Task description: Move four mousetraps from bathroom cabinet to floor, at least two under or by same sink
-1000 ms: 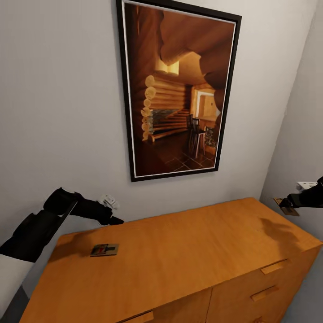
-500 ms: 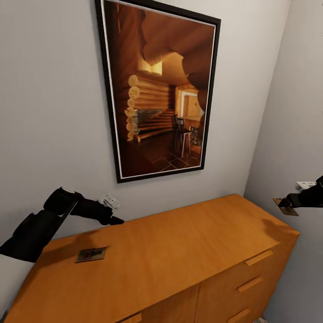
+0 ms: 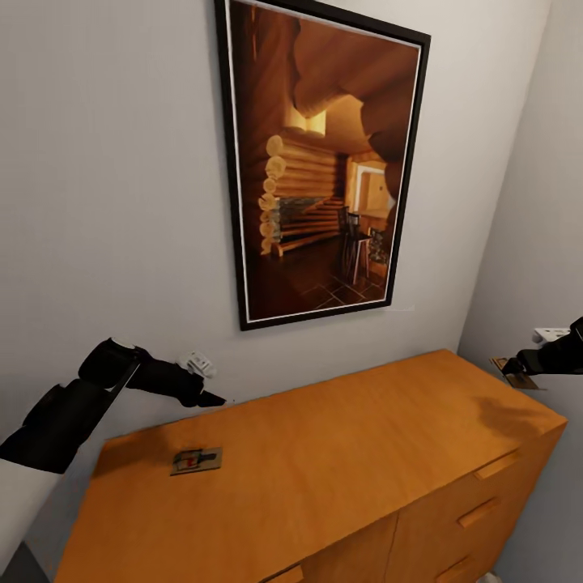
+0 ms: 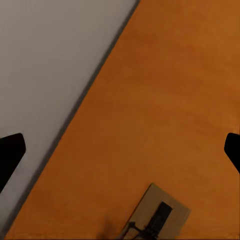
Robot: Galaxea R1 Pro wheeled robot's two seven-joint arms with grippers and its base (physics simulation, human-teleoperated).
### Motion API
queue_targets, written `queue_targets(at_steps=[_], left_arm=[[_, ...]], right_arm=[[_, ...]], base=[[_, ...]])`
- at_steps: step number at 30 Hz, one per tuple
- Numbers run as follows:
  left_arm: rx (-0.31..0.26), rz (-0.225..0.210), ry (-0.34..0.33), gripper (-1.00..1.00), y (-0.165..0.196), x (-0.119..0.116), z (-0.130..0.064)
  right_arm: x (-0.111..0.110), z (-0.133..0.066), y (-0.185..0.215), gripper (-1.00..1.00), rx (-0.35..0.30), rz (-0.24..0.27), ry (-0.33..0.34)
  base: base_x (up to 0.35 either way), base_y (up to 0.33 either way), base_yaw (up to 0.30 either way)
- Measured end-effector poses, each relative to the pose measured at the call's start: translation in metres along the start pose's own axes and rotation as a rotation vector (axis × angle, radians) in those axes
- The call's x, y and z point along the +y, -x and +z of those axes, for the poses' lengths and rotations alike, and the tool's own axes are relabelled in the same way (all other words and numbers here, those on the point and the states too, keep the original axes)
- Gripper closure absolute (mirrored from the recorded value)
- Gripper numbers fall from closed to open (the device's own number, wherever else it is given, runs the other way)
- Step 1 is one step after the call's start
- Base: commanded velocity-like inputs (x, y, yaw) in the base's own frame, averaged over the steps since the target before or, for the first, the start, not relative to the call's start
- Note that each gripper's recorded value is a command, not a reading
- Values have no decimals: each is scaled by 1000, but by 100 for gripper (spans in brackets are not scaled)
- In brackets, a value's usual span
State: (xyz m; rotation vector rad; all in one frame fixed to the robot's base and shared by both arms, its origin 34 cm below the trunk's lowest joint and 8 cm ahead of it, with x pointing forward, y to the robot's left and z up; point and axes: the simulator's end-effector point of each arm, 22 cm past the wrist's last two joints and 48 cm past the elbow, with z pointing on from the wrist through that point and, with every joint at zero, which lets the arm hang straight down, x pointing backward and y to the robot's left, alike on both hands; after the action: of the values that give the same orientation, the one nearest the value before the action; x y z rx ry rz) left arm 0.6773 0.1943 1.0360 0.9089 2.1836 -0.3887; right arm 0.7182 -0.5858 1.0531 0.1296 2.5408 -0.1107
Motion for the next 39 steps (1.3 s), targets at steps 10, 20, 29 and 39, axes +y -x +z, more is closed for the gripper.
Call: queue_targets(at_steps=[10,20,29,39], left_arm=[[-1,1,-3,-100,0,-1,0],[51,38,-21,-100,-12,-13,13],[162,136,-75,-100,-38,-48,39],[179,150,-111,-100,-43,-60,42]], right_arm=[[0,0,0,100,0,1,0],[2,0,0,100,0,-1,3],[3,1,1,100,0,-2,4],[3,1,1,100,0,-3,4]], base=[[0,177,0],[0,10,0],[0,0,0],[0,0,0]])
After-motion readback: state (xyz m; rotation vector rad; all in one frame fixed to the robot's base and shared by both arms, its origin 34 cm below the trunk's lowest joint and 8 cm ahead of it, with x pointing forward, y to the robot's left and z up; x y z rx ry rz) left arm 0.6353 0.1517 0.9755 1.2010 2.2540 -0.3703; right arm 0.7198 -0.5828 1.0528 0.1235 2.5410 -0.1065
